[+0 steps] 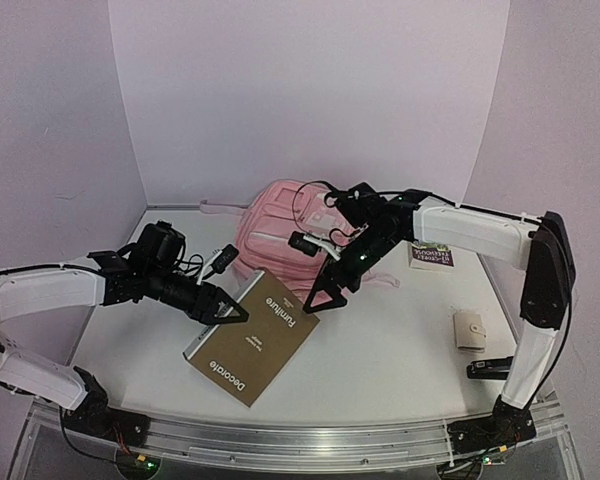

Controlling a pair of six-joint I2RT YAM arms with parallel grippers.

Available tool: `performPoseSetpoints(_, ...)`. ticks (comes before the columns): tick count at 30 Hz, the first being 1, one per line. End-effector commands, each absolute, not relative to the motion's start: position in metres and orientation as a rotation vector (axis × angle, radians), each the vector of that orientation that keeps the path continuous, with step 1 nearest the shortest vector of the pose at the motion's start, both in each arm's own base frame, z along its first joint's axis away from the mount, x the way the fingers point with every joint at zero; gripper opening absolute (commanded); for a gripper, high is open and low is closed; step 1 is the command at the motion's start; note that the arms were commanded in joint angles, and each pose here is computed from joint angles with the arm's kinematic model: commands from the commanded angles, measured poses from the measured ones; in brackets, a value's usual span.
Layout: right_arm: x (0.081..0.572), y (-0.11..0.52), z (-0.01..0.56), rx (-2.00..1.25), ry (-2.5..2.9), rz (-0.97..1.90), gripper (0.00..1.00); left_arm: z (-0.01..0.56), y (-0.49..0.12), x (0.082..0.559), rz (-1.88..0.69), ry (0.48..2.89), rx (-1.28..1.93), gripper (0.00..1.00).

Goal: Pack the student bag
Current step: Pick up the book from the center of the board.

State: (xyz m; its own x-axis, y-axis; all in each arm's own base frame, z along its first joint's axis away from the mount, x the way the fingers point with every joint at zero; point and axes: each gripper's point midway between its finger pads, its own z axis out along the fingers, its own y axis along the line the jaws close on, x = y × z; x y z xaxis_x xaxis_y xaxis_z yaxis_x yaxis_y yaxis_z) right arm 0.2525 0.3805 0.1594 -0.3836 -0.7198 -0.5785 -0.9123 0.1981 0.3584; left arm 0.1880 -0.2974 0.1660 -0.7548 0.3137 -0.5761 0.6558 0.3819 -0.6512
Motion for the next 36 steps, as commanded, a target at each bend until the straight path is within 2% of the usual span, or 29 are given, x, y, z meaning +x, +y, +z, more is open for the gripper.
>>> performPoseSetpoints(1, 0.234, 0.365, 0.218, -1.512, 2.178, 1.178, 0.98, 0.204, -0.32, 0.174, -1.352, 2.15, 1.027, 0.23)
performPoseSetpoints(14, 0.2, 0.364, 0.232, -1.545, 2.162, 1.457, 0.98, 0.249, -0.343, 0.156, -1.41, 1.975, 1.181, 0.26)
performPoseSetpoints(19, 0.184, 0.371, 0.232, -1.622, 2.115, 1.482, 0.98, 0.262, -0.348, 0.151, -1.47, 1.907, 1.199, 0.27)
performPoseSetpoints(25, 0.179, 0.374, 0.237, -1.645, 2.085, 1.504, 0.71, 0.266, -0.35, 0.151, -1.5, 1.874, 1.188, 0.29)
performPoseSetpoints(32, 0.176, 0.373, 0.257, -1.643, 2.021, 1.514, 0.37, 0.273, -0.35, 0.155, -1.505, 1.842, 1.119, 0.42)
performPoseSetpoints(34, 0.176, 0.372, 0.261, -1.643, 2.009, 1.502, 0.29, 0.272, -0.349, 0.16, -1.488, 1.859, 1.078, 0.51)
performPoseSetpoints(36, 0.18, 0.372, 0.264, -1.637, 1.999, 1.489, 0.28, 0.273, -0.347, 0.165, -1.473, 1.864, 1.03, 0.63)
